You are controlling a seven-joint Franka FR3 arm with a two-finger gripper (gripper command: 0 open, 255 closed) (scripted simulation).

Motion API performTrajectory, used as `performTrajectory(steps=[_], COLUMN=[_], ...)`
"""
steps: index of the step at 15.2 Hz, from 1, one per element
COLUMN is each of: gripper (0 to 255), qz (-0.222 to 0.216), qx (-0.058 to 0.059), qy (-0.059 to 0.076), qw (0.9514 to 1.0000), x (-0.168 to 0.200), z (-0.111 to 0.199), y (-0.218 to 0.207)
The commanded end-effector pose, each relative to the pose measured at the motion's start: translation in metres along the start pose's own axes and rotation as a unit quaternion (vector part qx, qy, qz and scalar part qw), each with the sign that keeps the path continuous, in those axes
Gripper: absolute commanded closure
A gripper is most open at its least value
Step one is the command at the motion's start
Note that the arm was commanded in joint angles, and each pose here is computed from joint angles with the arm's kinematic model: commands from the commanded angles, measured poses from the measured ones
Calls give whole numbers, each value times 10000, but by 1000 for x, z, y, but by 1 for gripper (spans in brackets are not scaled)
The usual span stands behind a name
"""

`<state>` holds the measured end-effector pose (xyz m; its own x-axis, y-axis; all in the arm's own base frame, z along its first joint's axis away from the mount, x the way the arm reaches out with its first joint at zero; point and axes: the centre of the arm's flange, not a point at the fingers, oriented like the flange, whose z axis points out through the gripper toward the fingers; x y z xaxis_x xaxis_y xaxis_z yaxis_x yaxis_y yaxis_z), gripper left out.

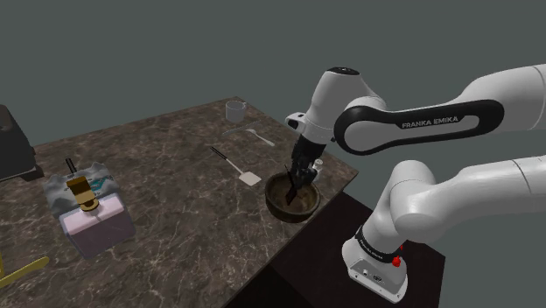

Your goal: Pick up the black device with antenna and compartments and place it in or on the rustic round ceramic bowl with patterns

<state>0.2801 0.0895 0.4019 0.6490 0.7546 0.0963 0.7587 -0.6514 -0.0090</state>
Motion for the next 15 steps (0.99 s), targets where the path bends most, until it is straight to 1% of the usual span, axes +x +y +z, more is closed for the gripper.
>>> performTrajectory(steps=[1,5,9,15], gripper=[0,0,0,0], qz=[0,0,0,0], qx=[3,3,3,3], qy=[-4,-4,-4,-4], qw=[10000,10000,10000,10000], x=[0,0,0,0], z=[0,0,-50,-50], y=[0,0,0,0])
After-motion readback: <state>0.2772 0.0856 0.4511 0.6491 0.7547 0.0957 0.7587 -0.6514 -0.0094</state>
